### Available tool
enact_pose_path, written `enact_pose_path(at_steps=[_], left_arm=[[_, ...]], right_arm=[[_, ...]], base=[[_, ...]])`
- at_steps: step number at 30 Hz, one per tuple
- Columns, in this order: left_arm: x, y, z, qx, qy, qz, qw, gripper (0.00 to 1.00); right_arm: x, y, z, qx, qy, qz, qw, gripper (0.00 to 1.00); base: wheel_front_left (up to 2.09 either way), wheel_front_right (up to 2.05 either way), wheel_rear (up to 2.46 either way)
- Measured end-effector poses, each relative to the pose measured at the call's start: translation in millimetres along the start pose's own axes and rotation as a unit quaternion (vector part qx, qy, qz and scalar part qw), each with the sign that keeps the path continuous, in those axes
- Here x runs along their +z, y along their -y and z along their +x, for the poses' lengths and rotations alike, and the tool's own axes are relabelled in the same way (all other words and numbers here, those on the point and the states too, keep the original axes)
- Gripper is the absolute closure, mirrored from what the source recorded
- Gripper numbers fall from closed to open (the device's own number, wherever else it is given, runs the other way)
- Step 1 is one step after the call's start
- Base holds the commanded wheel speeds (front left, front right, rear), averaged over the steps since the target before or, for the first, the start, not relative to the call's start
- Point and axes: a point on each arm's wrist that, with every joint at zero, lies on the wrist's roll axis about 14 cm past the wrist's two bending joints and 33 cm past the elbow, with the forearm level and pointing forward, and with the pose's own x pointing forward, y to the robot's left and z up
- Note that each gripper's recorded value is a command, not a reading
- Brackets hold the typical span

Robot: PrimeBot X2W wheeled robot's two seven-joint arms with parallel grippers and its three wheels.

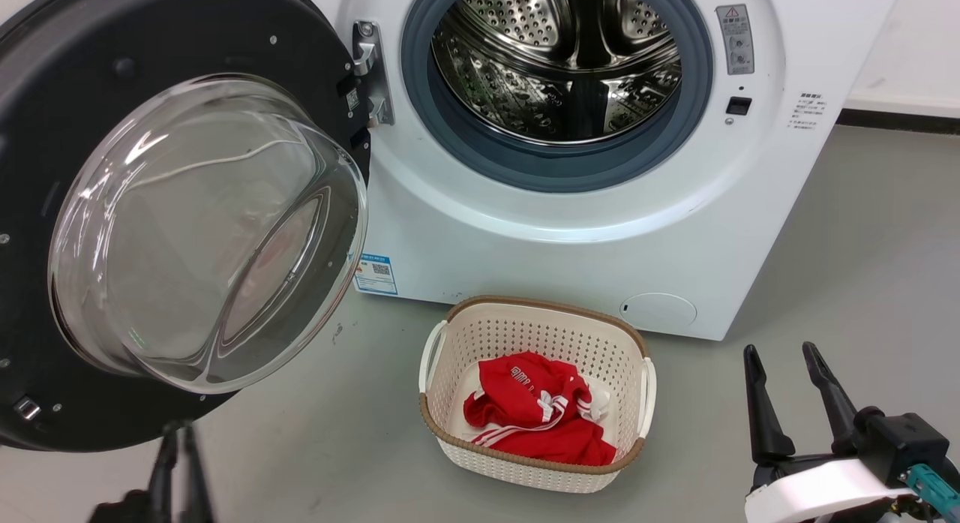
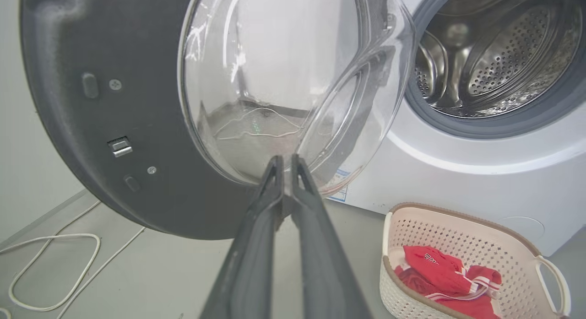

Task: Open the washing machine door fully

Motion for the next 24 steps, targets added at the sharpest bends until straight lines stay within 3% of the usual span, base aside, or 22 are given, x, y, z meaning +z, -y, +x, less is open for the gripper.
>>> enact_pose_path(at_steps=[12,18,24], left_arm=[[45.8,99.4,6.4,-0.143,0.075,-0.009,0.987,0.0],[68.5,128.3,17.7,-0.181,0.112,-0.01,0.977,0.0],[60.9,145.6,25.0,-0.202,0.098,-0.022,0.974,0.0]], right_arm=[[15.4,5.4,-9.6,-0.009,0.018,-0.02,1.0,0.0],[23.1,19.7,-18.7,-0.032,0.026,-0.035,0.999,0.0],[27.8,36.3,-30.0,-0.059,0.028,-0.049,0.997,0.0]], base=[[0.0,0.0,0.0],[0.0,0.0,0.0],[0.0,0.0,0.0]])
